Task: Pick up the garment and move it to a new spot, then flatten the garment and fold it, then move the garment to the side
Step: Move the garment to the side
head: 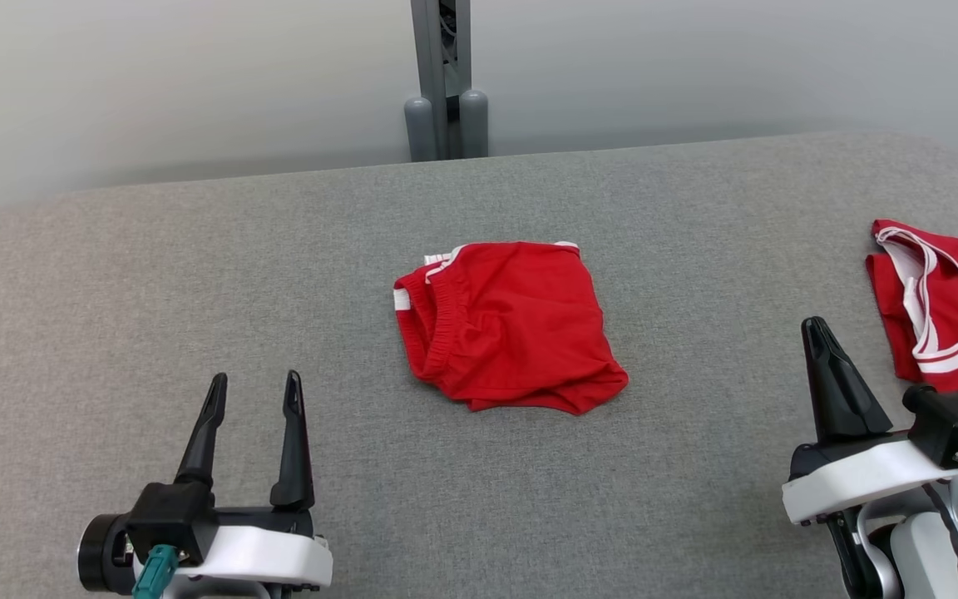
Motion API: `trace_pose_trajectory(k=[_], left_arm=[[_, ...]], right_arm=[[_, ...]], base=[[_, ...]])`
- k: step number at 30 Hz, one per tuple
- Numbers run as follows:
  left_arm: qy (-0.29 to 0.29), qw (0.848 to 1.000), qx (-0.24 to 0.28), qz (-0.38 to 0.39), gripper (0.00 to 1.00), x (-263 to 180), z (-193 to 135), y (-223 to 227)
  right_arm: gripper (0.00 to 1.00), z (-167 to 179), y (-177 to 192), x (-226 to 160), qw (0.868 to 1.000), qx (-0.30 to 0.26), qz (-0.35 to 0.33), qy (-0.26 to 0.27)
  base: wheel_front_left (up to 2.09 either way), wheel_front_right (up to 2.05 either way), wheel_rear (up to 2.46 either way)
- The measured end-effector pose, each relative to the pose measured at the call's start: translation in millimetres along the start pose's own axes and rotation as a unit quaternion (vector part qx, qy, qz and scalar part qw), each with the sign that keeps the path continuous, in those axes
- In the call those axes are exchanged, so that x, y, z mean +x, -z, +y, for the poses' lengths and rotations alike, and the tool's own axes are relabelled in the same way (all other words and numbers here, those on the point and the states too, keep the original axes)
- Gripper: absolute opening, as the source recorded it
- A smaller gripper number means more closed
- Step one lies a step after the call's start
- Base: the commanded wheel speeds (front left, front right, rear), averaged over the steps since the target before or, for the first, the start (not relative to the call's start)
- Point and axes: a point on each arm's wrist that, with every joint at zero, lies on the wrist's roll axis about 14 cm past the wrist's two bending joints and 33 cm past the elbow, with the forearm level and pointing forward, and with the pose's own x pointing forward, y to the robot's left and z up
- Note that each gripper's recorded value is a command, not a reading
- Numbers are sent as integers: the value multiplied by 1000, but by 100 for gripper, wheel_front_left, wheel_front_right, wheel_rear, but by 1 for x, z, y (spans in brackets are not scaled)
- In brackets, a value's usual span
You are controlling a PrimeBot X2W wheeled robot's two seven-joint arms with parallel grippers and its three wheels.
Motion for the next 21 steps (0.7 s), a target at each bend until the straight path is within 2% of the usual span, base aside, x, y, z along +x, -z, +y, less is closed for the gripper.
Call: trace_pose_trajectory(k=[2,3,4,11,13,17,21], left_arm=[[0,1000,0,1,100,-1,1,0],[-1,1000,0,1,100,-2,1,0],[-1,1000,-1,1,100,-3,1,0],[-7,1000,-2,8,100,-7,6,4],[-10,1000,-1,14,100,-7,8,8],[-12,1000,-5,24,100,-4,9,15],[-13,999,-3,32,100,0,10,21]], right_arm=[[0,1,0,1,1000,-1,0,-2],[37,2,0,2,1000,-1,0,-3],[100,3,1,2,1000,1,1,-3],[100,14,15,5,1000,14,20,-17],[100,18,26,7,998,42,36,-18],[100,35,44,21,990,101,85,-41],[100,48,66,36,976,143,151,-66]], base=[[0,0,0],[0,0,0],[0,0,0],[0,0,0],[0,0,0],[0,0,0],[0,0,0]])
